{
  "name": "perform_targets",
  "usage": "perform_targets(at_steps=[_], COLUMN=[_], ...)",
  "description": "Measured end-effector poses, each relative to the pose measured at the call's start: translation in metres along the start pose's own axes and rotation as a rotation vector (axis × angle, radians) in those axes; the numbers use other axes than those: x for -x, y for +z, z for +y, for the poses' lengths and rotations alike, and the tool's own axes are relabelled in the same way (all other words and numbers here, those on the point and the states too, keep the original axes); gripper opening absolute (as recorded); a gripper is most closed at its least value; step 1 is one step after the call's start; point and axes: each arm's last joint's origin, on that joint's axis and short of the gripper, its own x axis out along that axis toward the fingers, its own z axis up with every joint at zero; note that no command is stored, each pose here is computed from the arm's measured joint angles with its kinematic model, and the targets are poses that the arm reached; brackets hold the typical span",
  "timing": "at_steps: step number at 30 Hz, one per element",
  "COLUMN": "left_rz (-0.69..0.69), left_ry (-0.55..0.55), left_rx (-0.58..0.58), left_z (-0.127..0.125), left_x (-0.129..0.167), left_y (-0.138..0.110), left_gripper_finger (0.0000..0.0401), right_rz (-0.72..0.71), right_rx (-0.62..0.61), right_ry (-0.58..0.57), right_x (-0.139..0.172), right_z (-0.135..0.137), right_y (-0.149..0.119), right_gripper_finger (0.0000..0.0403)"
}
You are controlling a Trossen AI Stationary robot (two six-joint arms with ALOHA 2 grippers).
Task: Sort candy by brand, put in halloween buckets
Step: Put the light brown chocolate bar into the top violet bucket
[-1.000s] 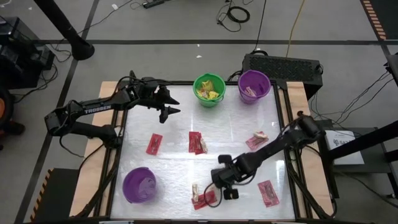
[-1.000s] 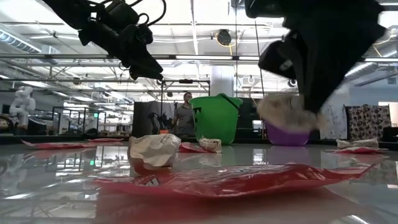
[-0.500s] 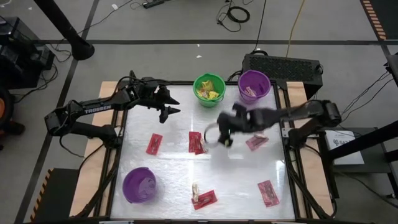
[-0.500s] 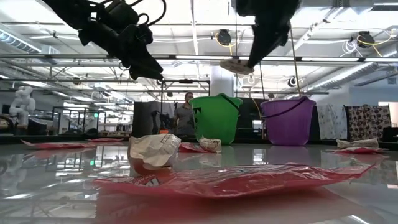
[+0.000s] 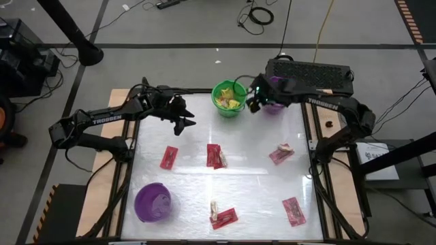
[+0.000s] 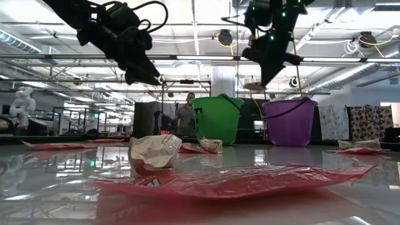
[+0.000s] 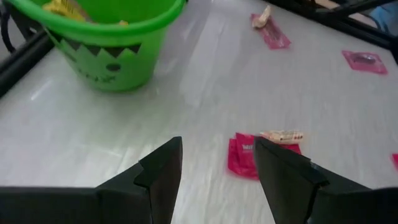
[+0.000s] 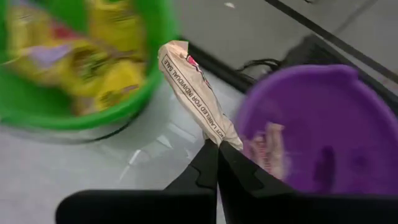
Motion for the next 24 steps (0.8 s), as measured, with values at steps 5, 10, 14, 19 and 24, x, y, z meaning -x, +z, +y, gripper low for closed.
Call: perform_targets(at_steps=[5,10,14,19,24], left_rz=[0.024,0.019,0.009,-0.014,-0.062], left_ry=[0.014,0.032,0.087,0.127,0.135], left_rx=[0.063,0.125,0.162,0.175,0.192], left_z=[0.000,0.001,0.002,0.004,0.004], left_x=[0.000,0.000,0.000,0.000,0.000], left_y=[-0.003,-0.002,-0.002,0.000,0.005], left_gripper_finger=[0.0203,0.0203,0.0203,0.0203,0.0203], right_rz=[0.074,0.158,0.188,0.187,0.193], right_rx=[-0.070,-0.129,-0.096,-0.064,-0.036], right_ry=[-0.092,-0.161,-0.171,-0.166,-0.167], right_x=[-0.015,-0.020,-0.020,-0.020,-0.020], right_z=[-0.032,-0.054,-0.059,-0.059,-0.059], right_y=[0.006,0.004,0.002,0.003,0.002], right_gripper_finger=[0.0000,0.0000,0.0000,0.0000,0.0008])
